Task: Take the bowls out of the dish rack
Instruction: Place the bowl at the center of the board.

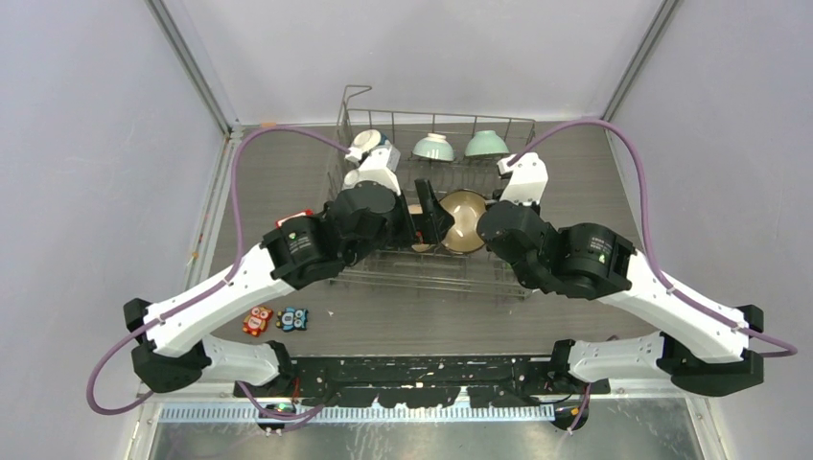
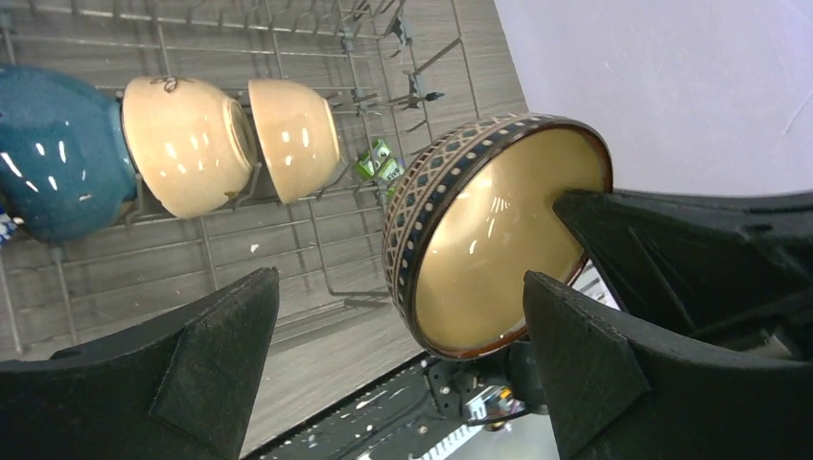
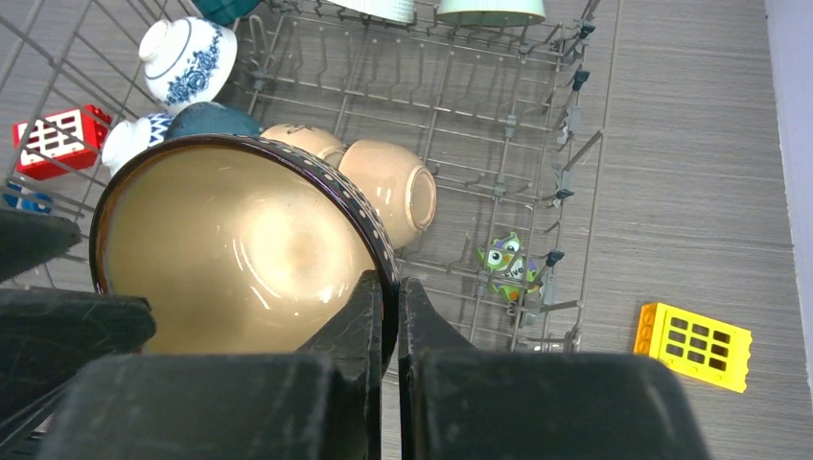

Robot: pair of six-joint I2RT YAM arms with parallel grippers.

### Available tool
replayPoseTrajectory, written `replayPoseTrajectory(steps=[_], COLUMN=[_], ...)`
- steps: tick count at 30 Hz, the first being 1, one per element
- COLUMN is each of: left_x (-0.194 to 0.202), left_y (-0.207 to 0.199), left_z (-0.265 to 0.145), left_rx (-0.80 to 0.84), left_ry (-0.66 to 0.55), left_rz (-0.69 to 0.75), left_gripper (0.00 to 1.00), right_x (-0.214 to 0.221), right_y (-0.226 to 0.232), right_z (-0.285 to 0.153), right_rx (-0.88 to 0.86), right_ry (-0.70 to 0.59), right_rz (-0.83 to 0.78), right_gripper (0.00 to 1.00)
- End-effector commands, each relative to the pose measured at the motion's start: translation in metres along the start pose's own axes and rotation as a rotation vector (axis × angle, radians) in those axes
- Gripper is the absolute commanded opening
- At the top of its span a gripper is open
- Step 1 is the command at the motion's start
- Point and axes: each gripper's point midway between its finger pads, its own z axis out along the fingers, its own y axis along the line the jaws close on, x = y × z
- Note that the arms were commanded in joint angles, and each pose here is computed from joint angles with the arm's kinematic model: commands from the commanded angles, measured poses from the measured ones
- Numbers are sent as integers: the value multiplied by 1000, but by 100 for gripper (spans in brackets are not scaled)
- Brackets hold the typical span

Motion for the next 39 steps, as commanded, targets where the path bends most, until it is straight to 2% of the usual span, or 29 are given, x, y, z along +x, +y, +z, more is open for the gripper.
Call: replayPoseTrajectory(steps=[1, 7, 11, 20, 25, 28, 35, 39], left_x=[-16, -23, -25, -27, -29, -27, -25, -21], left_y=[-2, 22, 26, 17, 17, 22, 33, 36], left_z=[2, 6, 12, 25, 32, 35, 40, 44], left_rx=[-19, -133, -154, -128, -150, -193, -282, -299], left_ry=[-37, -80, -80, -85, -80, -67, -36, -20], left_rz=[-190, -131, -106, -70, -30, -5, 48, 68], left_gripper=[100, 100, 100, 81, 75, 64, 62, 47], right_x=[-32, -31, -29, -27, -22, -20, -18, -18], right_y=[4, 2, 6, 9, 12, 11, 14, 14], right_z=[0, 12, 19, 22, 25, 27, 33, 33], right_rx=[-3, -1, -30, -41, -44, -29, -17, -12], right_ry=[-105, -70, -32, -17, -1, -3, 4, 4], right_rz=[206, 255, 295, 306, 304, 297, 283, 278], right_gripper=[1, 1, 1, 1, 1, 1, 1, 1])
